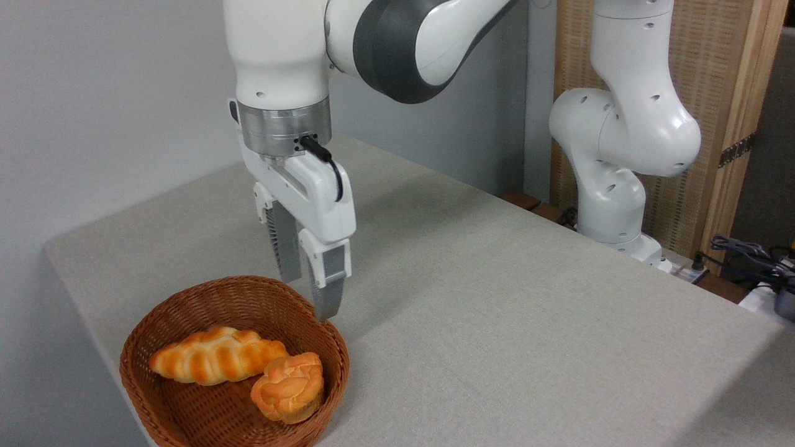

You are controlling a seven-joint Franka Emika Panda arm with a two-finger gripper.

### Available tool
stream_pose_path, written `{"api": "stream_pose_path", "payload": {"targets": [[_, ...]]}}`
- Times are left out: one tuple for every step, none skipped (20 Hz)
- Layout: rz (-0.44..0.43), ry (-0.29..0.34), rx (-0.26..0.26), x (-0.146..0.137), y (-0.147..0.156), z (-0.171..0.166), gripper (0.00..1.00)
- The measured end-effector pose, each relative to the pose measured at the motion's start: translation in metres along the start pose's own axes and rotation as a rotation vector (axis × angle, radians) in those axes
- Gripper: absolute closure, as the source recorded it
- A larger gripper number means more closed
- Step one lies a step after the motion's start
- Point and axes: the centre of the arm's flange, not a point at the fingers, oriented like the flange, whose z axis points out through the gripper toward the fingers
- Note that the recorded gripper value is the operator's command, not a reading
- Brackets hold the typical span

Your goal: Put bread into the basket

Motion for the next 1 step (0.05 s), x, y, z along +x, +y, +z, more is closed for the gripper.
{"api": "stream_pose_path", "payload": {"targets": [[-0.019, -0.013, -0.015, -0.0016, 0.0021, 0.0006, 0.00]]}}
